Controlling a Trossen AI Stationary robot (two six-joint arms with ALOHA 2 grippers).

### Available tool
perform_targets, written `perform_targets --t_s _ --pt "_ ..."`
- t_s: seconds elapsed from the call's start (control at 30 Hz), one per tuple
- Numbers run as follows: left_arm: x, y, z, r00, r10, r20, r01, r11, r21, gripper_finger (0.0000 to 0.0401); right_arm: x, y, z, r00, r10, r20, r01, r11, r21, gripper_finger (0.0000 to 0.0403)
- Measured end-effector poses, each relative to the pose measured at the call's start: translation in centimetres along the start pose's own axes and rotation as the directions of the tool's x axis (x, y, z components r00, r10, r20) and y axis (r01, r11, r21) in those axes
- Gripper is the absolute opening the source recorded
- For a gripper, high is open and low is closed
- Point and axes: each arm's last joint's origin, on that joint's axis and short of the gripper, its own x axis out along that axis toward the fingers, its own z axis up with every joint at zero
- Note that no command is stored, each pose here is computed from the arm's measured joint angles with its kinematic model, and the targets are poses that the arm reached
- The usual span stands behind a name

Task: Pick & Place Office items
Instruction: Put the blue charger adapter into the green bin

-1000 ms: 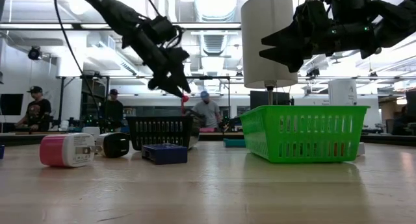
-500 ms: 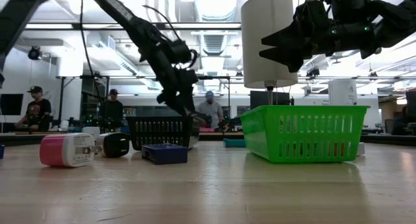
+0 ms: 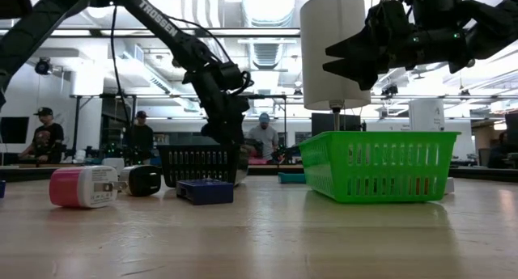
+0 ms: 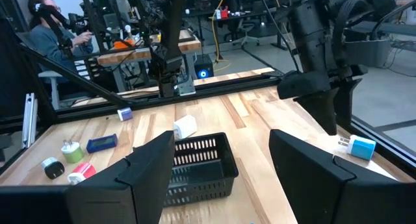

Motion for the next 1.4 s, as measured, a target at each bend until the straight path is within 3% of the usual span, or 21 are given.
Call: perform_targets --t_s 0.23,0.6,1.4 --pt "0.2 0.7 -0.2 0.999 0.050 -0.014 -0.050 0.998 -0.042 0.0273 0.0 0.0 0.0 1.000 0.000 0.000 0.000 1.000 0.000 0.0254" --pt "2.3 1.2 -0.4 0.999 0.044 -0.028 -0.046 0.995 -0.089 0.0273 0.0 0.0 0.0 1.000 0.000 0.000 0.000 1.000 0.000 0.0244" --pt "3.7 2.1 -0.6 1.000 0.011 -0.015 -0.013 0.992 -0.125 0.0273 0.0 0.0 0.0 1.000 0.000 0.000 0.000 1.000 0.000 0.0244"
